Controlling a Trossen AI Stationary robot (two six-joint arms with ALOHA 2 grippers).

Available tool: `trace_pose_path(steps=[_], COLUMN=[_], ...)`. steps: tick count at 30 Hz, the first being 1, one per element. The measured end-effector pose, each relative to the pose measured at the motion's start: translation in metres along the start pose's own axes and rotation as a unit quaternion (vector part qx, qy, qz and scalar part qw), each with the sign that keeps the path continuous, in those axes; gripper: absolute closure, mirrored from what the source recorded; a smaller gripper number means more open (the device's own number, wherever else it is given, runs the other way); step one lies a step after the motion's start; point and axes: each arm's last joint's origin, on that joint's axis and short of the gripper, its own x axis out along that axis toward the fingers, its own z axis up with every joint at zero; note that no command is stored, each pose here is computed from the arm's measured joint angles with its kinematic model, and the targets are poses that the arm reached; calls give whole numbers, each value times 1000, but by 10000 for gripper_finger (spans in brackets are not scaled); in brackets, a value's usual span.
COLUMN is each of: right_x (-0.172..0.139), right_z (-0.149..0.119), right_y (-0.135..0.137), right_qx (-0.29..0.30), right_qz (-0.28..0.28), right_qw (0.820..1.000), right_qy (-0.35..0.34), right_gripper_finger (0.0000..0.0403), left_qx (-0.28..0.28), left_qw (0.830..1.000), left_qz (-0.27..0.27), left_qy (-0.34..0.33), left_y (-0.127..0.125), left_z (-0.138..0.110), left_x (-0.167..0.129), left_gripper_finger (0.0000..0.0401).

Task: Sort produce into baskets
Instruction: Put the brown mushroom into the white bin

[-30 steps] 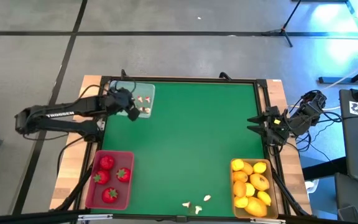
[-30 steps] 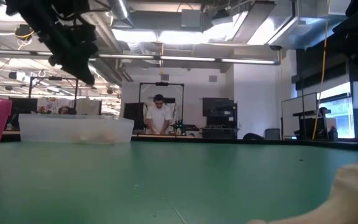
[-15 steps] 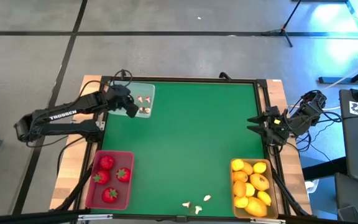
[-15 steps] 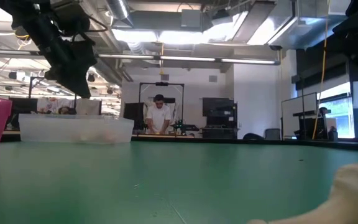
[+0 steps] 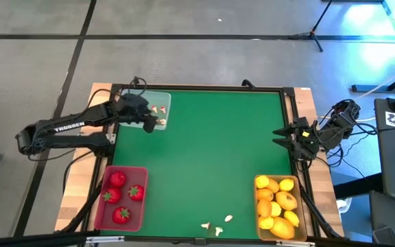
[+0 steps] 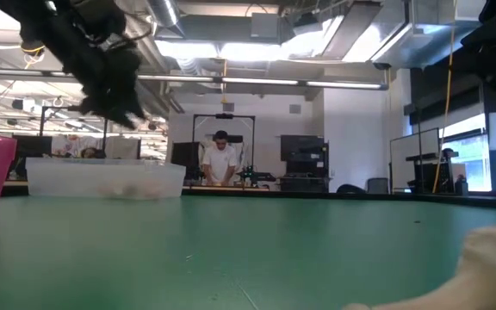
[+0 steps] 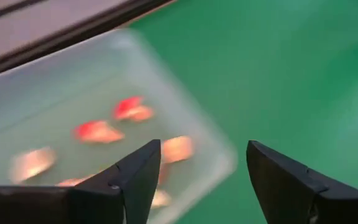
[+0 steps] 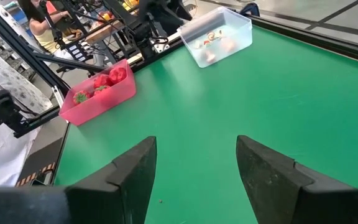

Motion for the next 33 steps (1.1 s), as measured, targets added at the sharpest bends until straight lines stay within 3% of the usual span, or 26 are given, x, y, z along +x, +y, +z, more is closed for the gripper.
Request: trace_pose_path(steps=[6, 13, 21, 27, 33], right_x=[0, 0, 0, 0, 0], right_z=[0, 0, 0, 0, 0], right_y=[0, 0, 0, 0, 0], right_qx=[0, 0, 2, 4, 4], right_qz=[0, 0, 1, 1, 1], right_qw=[1000, 1000, 1000, 1000, 1000], right_qy=[0, 0, -1, -1, -1], right_gripper_finger=[182, 182, 182, 182, 182], left_qx=[17, 110, 162, 195, 197], left_qw=[983, 943, 906, 872, 860], left_qz=[-169, -301, -388, -447, -468], left_qy=[-70, -87, -47, -53, -55], left_y=[-38, -91, -153, -196, -227], left_z=[10, -6, -48, -87, -120], left_x=[-8, -20, -7, 11, 35], left_gripper_finger=[175, 177, 177, 177, 177])
